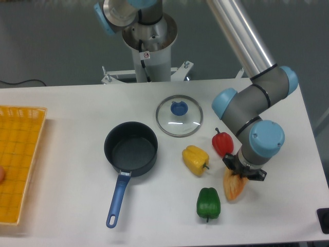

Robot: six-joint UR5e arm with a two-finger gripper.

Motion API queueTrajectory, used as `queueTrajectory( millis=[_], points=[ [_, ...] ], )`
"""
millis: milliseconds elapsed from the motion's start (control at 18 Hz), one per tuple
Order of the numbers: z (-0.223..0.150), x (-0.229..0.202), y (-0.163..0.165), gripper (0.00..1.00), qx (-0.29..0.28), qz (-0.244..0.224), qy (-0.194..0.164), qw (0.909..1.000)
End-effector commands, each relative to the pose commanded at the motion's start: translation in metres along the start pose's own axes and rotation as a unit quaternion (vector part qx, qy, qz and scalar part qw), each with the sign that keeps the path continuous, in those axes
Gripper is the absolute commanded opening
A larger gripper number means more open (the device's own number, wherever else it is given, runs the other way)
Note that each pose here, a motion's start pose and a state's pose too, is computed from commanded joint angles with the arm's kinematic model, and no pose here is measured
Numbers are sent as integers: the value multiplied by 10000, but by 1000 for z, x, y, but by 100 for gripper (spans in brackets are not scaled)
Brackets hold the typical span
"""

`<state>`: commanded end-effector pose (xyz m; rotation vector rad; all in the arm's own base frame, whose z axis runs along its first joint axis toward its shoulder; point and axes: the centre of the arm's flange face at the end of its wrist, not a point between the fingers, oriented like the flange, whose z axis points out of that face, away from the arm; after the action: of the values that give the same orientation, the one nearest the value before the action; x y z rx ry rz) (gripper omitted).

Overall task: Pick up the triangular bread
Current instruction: 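Lift the gripped bread slice up off the table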

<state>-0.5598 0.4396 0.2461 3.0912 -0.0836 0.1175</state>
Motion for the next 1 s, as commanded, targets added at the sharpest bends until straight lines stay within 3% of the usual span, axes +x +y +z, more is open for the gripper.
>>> queueTrajectory(
  millis=[1000],
  points=[
    [-98,77,30,6,27,443,-97,9990]
  ],
)
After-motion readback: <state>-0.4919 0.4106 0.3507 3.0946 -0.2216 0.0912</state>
